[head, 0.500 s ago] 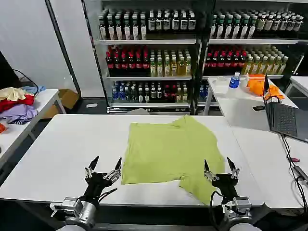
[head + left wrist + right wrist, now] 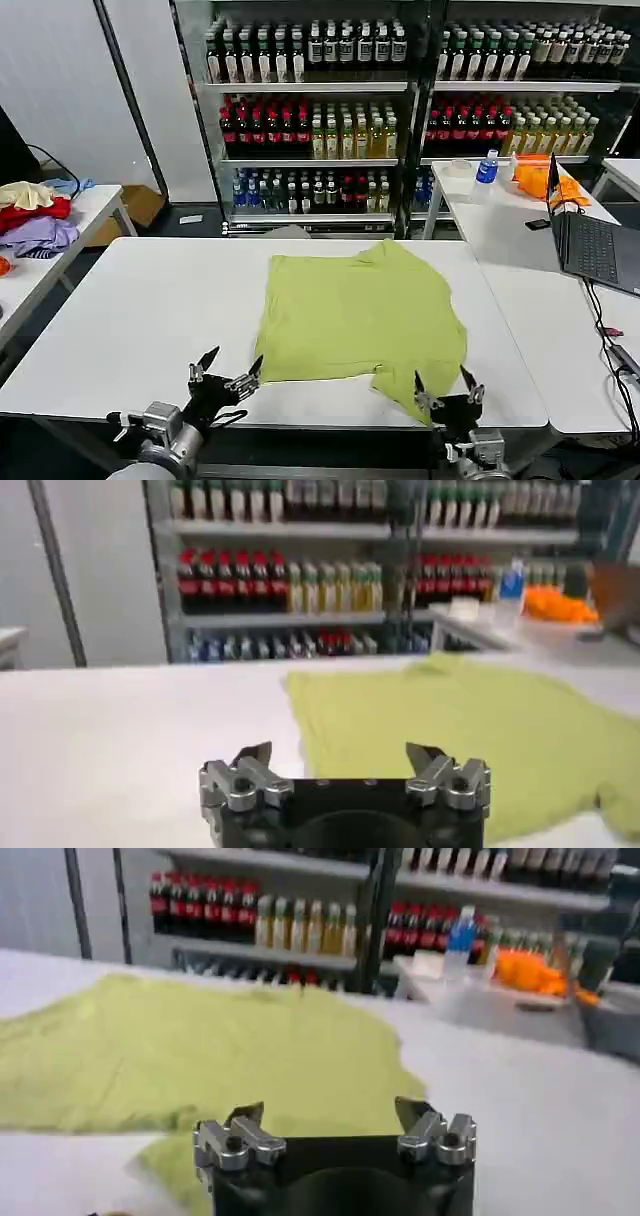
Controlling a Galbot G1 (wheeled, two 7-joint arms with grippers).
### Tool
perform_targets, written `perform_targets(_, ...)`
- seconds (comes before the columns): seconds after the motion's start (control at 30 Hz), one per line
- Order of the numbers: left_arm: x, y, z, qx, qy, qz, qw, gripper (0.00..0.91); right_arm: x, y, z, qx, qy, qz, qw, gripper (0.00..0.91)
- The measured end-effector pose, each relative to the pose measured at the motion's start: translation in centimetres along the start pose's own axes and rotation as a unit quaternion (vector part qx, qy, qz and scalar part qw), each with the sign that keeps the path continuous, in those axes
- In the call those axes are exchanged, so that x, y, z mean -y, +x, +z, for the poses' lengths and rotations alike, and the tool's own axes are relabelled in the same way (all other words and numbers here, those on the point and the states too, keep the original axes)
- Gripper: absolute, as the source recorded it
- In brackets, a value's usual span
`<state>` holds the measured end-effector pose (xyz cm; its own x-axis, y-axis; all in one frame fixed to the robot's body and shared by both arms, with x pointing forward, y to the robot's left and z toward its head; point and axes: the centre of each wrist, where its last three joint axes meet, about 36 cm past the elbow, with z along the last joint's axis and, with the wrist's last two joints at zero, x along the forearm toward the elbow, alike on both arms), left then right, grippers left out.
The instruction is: Fold and organize the clothes.
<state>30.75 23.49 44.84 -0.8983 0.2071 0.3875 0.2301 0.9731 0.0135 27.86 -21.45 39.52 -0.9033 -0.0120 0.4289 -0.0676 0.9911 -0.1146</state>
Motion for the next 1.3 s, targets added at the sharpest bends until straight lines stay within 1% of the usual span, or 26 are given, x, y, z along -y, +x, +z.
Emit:
perform_targets(0.23,0.1,-1.6,0.7,-0.031,-0.016,0.007,0.999,0.907,-0.3,0.3,0.4,-0.019,0.001,-0.004,1.0,0.907)
perform_targets(0.43,0.3,-3.2,1.4,-0.053,-0.02,0.011,0.998,0.907,-0.7,0.4,0.7,-0.027,0.0,-0.005,1.0,0.907)
perform_targets(0.47,0.2,-3.4,1.5,-0.055,-0.021,0.012,0.998,0.877,-0.8,0.4,0.7,-0.029,0.0,-0.005,1.0,0.907)
perform_targets(0.5,0.3,-3.7,1.6,-0.057,-0.022,0.012,0.998,0.524,-0.9,0.4,0.7,-0.03,-0.001,-0.004,1.0,0.907)
perform_targets(0.53,0.3,-3.9,1.7,-0.06,-0.023,0.013,0.998,0.373,-0.9,0.3,0.8,-0.031,0.0,-0.004,1.0,0.907)
perform_targets(0.57,0.3,-4.1,1.8,-0.062,-0.023,0.013,0.998,0.151,-0.9,0.3,0.8,-0.033,0.0,-0.004,0.999,0.736)
perform_targets(0.6,0.4,-4.3,1.9,-0.065,-0.023,0.013,0.998,0.101,-1.0,0.3,0.8,-0.034,0.0,-0.005,0.999,0.574)
perform_targets(0.63,0.5,-4.5,2.0,-0.067,-0.023,0.013,0.997,0.04,-1.1,0.3,0.9,-0.036,0.0,-0.005,0.999,0.282)
perform_targets(0.7,0.6,-4.9,2.2,-0.072,-0.023,0.012,0.997,0.03,-1.3,0.3,1.0,-0.04,-0.002,-0.008,0.999,0.01)
perform_targets(0.73,0.6,-5.1,2.4,-0.074,-0.023,0.012,0.997,0.03,-1.3,0.3,1.0,-0.042,-0.003,-0.009,0.999,0.0)
perform_targets(1.07,0.7,-6.3,3.2,-0.09,-0.02,0.013,0.996,0.03,-1.1,0.6,1.3,-0.052,-0.009,-0.012,0.999,0.0)
perform_targets(1.3,0.5,-6.9,3.4,-0.094,-0.013,0.015,0.995,0.03,-0.9,0.8,1.3,-0.055,-0.015,-0.012,0.998,0.0)
